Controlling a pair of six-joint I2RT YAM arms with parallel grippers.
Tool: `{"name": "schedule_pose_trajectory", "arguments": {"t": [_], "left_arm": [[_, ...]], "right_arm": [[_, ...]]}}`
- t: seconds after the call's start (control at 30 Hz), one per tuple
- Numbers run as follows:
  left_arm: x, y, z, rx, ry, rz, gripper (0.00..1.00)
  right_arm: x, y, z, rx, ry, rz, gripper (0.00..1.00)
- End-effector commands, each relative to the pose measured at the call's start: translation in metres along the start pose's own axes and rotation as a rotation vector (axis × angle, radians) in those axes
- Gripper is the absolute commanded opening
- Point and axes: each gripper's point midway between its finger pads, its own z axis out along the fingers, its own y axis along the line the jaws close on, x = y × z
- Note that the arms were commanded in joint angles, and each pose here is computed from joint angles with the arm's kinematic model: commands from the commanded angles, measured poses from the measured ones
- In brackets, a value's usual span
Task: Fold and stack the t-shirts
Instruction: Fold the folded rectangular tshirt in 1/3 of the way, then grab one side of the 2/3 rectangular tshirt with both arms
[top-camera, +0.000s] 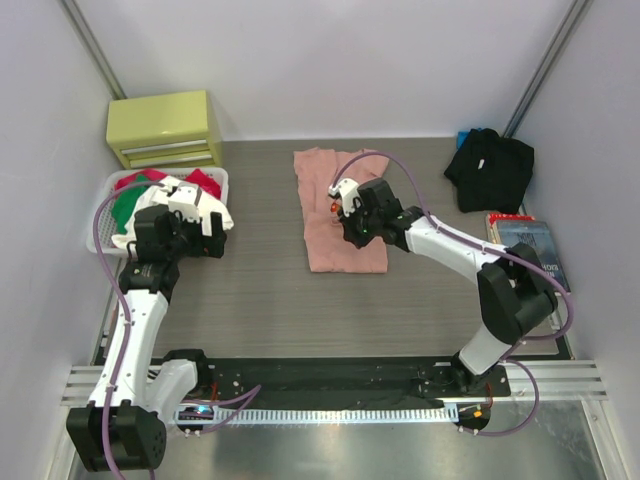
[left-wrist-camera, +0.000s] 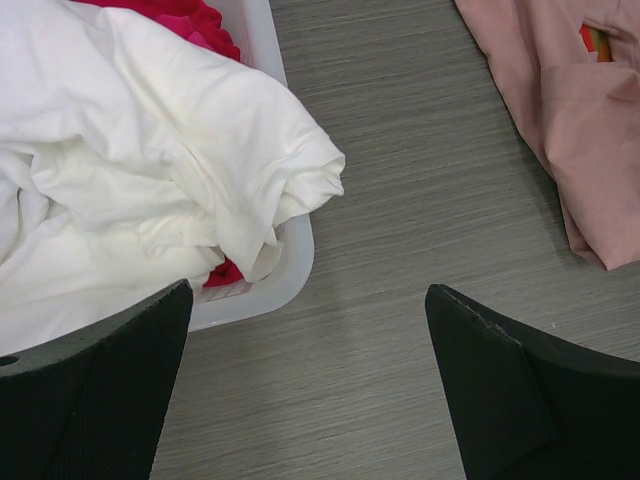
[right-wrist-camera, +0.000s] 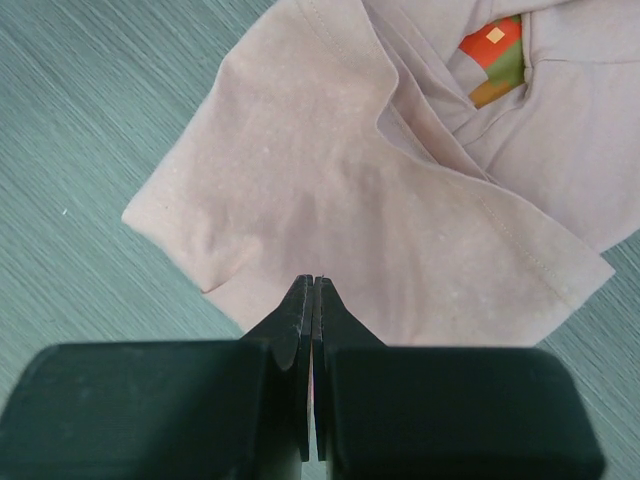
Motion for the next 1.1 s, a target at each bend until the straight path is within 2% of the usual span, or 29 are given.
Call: {"name": "schedule_pose_trajectory", "arguments": {"t": [0.0,0.2,0.37,0.43,0.53,0.6,0.77,0.83,0.87,0.93,0.97,1.03,1.07], "left_arm": [[-0.015,0.003,-0.004,-0.012,-0.046,0.012,1.0],[-0.013,0.004,-0.005,-0.018,-0.042,0.017,1.0],[-0.012,0.004,-0.003,-0.016,-0.036,0.019,1.0],[-0.011,0.003,-0.003,-0.012,-0.034,0.018,1.0],[-0.01,0.002,-0.001,0.0,-0.031,0.016,1.0],[-0.008,0.001,0.001,0.005,-0.022,0.013,1.0],[-0.009,-0.001,0.002,0.019,-0.025,0.009,1.0],[-0.009,-0.002,0.001,0.019,-0.028,0.006,1.0],[-0.011,-0.002,0.0,0.018,-0.035,0.008,1.0],[-0.013,-0.003,-0.001,0.024,-0.04,0.004,1.0],[-0.014,-0.005,-0.001,0.031,-0.039,0.0,1.0],[-0.017,-0.007,0.002,0.053,-0.022,-0.012,1.0],[-0.014,-0.013,0.001,0.088,0.004,-0.022,1.0]], "right_arm": [[-0.025,-0.007,0.014,-0.005,-0.06,-0.024,0.01],[-0.026,-0.016,0.05,-0.006,-0.027,-0.033,0.01],[-0.018,-0.061,0.084,0.109,0.012,-0.034,0.01],[-0.034,-0.097,0.08,0.214,-0.062,-0.015,0.01],[-0.066,-0.149,0.05,0.388,-0.202,0.047,0.01],[-0.088,-0.161,0.026,0.446,-0.269,0.028,0.01],[-0.124,-0.167,-0.012,0.5,-0.337,-0.028,0.01],[-0.121,-0.158,-0.015,0.458,-0.321,-0.021,0.01],[-0.112,-0.147,-0.016,0.411,-0.275,-0.015,0.01],[-0.108,-0.124,-0.021,0.303,-0.274,0.042,0.01],[-0.084,-0.114,-0.02,0.256,-0.21,0.068,0.01],[-0.083,-0.084,-0.047,0.138,-0.249,0.065,0.01],[-0.053,-0.066,-0.05,0.079,-0.169,0.064,0.01]]}}
